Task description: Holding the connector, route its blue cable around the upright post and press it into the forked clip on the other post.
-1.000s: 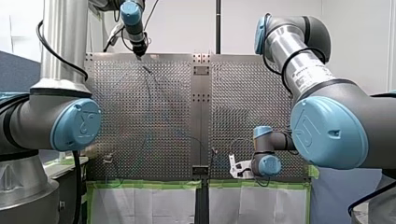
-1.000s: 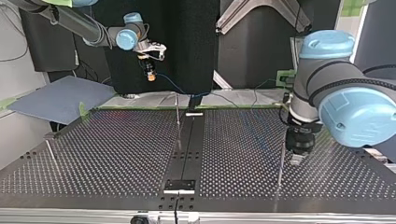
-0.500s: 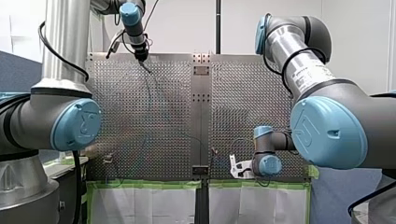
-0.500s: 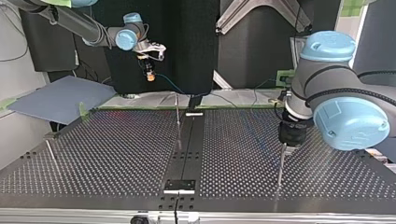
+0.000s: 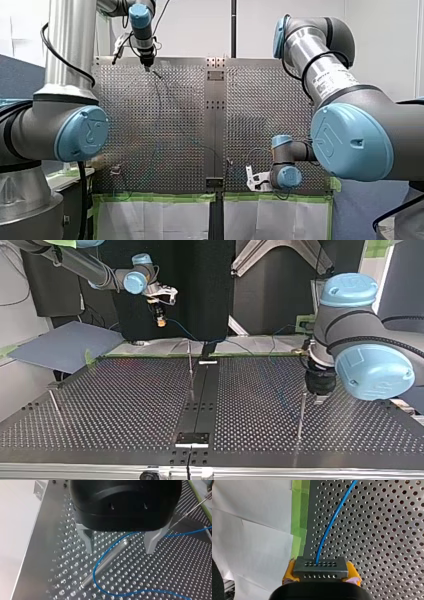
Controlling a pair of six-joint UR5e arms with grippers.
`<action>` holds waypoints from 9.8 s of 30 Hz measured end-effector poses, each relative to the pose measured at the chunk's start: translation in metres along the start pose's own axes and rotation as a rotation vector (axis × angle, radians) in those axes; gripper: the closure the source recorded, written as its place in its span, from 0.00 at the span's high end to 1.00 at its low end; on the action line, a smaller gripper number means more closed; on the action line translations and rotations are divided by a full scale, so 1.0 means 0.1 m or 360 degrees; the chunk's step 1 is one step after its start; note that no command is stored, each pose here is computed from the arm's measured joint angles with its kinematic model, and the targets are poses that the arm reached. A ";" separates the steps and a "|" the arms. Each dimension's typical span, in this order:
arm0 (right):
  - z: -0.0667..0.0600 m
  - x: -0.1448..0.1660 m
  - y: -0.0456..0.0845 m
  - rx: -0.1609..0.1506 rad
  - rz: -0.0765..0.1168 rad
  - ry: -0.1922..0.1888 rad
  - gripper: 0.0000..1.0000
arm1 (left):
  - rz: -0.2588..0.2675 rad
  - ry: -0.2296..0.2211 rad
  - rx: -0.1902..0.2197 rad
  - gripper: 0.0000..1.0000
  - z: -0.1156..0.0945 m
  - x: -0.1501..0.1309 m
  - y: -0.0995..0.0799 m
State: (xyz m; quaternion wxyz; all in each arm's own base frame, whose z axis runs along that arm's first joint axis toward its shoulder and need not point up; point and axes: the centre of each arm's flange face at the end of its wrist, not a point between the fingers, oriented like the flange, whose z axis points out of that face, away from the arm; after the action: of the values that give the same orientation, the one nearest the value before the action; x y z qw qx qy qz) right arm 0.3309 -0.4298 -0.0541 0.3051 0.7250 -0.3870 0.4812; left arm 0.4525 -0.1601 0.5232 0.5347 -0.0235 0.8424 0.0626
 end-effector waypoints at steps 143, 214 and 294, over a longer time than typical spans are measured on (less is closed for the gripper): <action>0.00 0.00 -0.02 0.0009 0.0000 0.0002 0.00 | 0.1017 -0.0534 -0.0541 1.00 1.21 0.69 -0.80; 0.00 0.00 0.00 0.0005 0.0004 0.0005 0.00 | 0.1140 -0.0359 -0.0309 1.00 1.32 2.31 -1.42; -0.03 0.03 -0.33 0.0153 -0.0051 0.0047 0.00 | 0.0616 -0.0283 0.0142 1.00 1.70 3.95 -2.36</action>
State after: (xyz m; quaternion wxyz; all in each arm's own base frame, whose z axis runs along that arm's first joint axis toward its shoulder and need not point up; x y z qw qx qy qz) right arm 0.3590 -0.4114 -0.0524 0.2833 0.7377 -0.3471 0.5050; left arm 0.4618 -0.3607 0.0759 0.5854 0.1681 0.7827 0.1287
